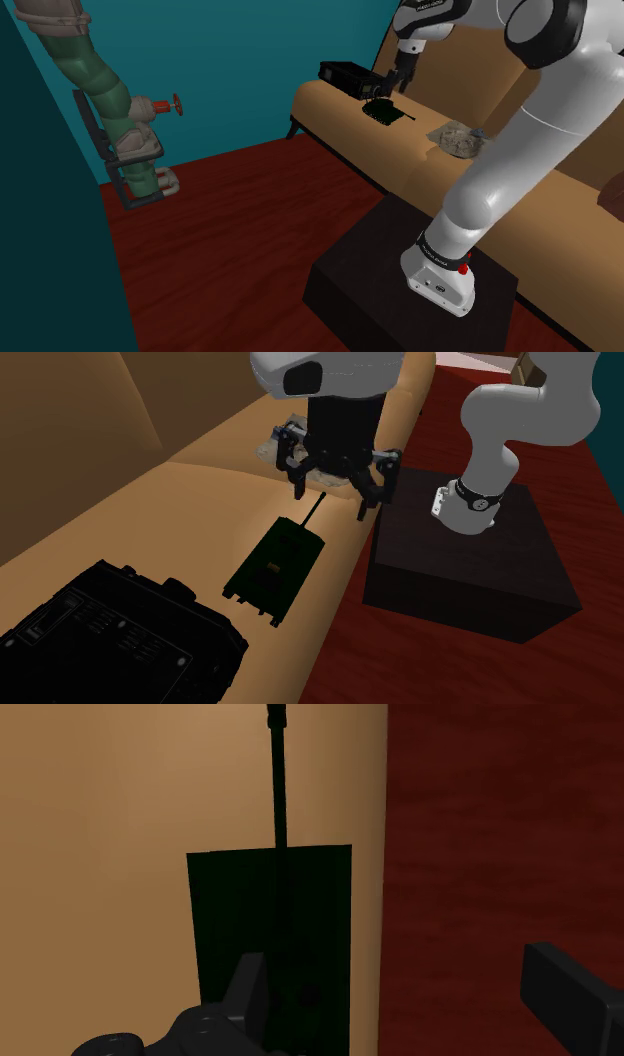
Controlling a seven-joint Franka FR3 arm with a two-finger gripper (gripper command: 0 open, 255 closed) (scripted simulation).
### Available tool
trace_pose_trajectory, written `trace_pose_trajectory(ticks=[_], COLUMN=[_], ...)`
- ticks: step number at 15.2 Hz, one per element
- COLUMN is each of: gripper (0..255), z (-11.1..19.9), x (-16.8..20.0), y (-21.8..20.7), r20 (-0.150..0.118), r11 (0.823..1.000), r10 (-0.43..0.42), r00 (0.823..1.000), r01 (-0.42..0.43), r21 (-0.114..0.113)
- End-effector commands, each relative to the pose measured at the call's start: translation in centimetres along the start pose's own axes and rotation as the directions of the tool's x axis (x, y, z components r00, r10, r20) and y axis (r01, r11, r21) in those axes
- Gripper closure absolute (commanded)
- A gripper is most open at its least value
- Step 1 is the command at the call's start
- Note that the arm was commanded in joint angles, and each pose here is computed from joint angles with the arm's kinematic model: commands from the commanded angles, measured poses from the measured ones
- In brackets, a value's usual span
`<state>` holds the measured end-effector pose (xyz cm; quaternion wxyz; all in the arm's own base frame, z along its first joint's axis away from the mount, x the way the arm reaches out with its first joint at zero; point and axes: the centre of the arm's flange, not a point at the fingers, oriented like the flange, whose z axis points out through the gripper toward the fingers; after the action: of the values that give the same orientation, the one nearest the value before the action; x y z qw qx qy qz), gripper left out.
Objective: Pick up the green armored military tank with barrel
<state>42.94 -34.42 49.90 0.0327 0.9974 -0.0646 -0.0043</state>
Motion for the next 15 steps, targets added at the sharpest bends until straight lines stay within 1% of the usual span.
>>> trace_pose_trajectory(ticks=[1,3,10,12,13,15], gripper=[0,0,0,0,255,255], z=[0.9,1.4,5.1,5.4,5.4,5.4], x=[1.2,2.1,2.1,2.1,2.1,2.1], y=[2.5,4.5,4.2,4.2,4.3,4.3], r20=[0.004,0.007,0.007,0.007,0.007,0.007], r11=[1.000,1.000,1.000,1.000,1.000,1.000], r10=[0.002,0.005,0.005,0.005,0.006,0.006], r00=[1.000,1.000,1.000,1.000,1.000,1.000], r01=[-0.002,-0.005,-0.005,-0.005,-0.006,-0.005], r21=[-0.006,-0.010,-0.010,-0.010,-0.010,-0.010])
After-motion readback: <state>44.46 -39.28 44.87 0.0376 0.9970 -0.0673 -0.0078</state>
